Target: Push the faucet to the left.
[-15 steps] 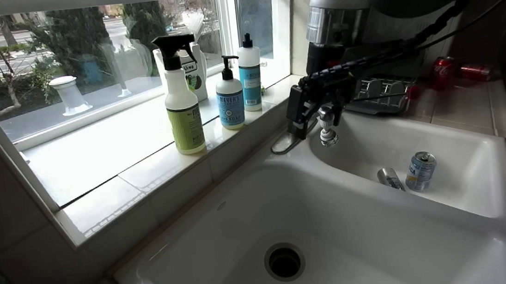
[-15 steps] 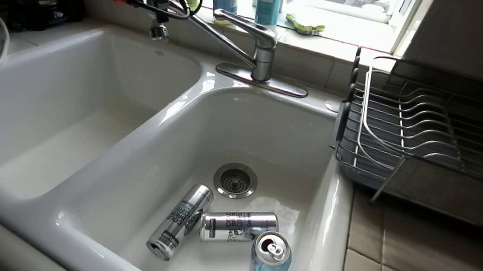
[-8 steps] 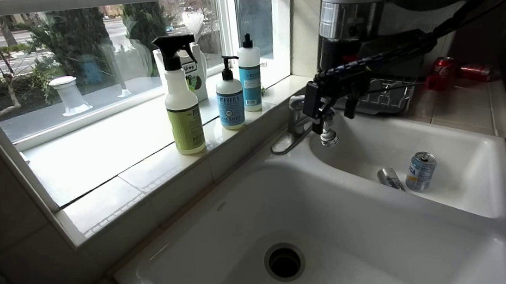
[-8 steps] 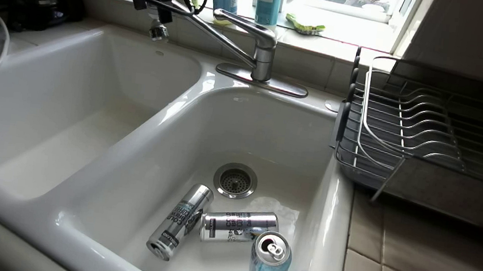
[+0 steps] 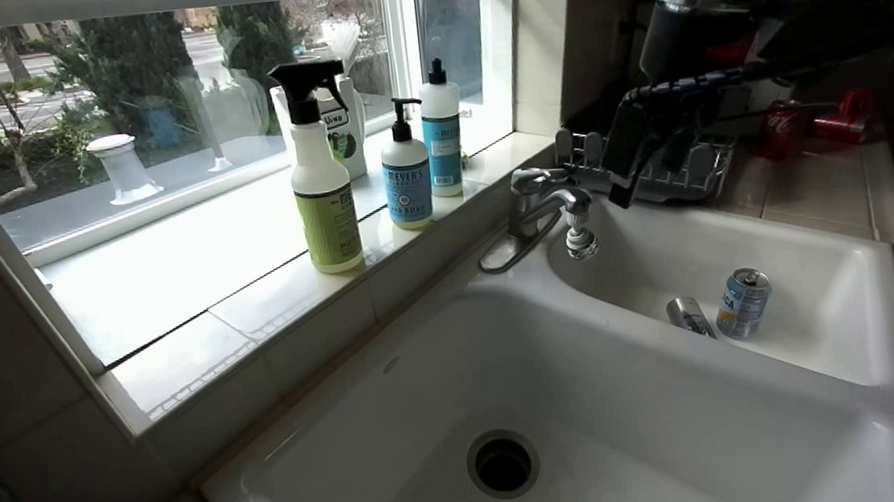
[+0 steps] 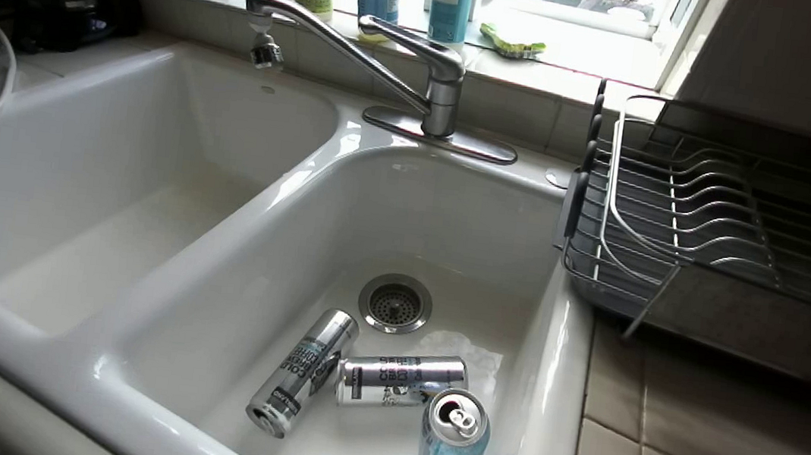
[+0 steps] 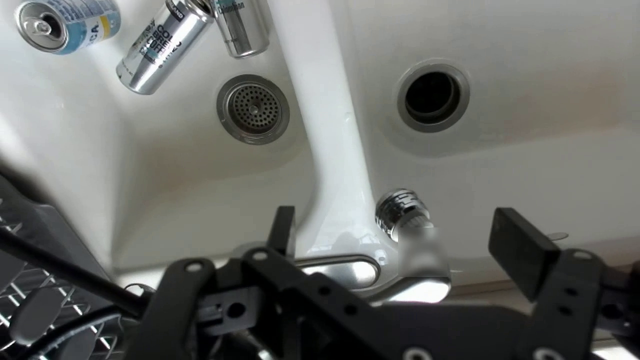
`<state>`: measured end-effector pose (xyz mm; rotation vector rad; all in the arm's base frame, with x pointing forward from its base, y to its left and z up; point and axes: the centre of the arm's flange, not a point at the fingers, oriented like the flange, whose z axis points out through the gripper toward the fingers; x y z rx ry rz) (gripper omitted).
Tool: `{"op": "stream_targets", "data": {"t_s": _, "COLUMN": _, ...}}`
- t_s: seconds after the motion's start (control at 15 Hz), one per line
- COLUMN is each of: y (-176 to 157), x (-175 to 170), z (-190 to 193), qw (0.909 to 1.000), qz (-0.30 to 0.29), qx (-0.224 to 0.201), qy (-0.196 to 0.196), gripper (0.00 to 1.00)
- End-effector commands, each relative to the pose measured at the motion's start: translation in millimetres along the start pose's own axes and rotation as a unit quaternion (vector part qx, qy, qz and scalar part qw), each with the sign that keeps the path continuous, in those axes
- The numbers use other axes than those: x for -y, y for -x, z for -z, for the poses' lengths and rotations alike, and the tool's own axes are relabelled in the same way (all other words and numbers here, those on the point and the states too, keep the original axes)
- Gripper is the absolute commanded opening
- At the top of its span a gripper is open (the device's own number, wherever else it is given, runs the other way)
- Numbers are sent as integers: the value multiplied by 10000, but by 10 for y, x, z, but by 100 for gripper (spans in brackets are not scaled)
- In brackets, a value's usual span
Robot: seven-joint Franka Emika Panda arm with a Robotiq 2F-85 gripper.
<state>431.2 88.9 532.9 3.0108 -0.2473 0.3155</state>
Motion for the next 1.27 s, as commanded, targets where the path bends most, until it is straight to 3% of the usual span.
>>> {"op": "stream_targets", "data": {"t_s": 0.0, "y": 507, "x": -96, "z": 333, "qw": 9981, "qz": 445, "qx": -415, "qy": -118, "gripper": 100}}
{"op": "stream_targets", "data": {"t_s": 0.4, "y": 802, "x": -197, "z": 683, "qw": 9913, "qz": 812, "qx": -1011, "qy": -244, "gripper": 100}}
{"op": "stream_targets", "data": {"t_s": 0.6, "y": 896, "x": -271, "z": 813, "qw": 9876, "qz": 910, "qx": -1169, "qy": -511, "gripper": 100}}
{"op": "stream_targets", "data": {"t_s": 0.67, "y": 720, "x": -169, "z": 806, "qw": 9912, "qz": 798, "qx": -1020, "qy": -257, "gripper": 100}}
{"op": "stream_targets", "data": {"t_s": 1.2, "y": 804, "x": -228, "z": 866, "qw": 9894, "qz": 841, "qx": -1121, "qy": -377, "gripper": 100}}
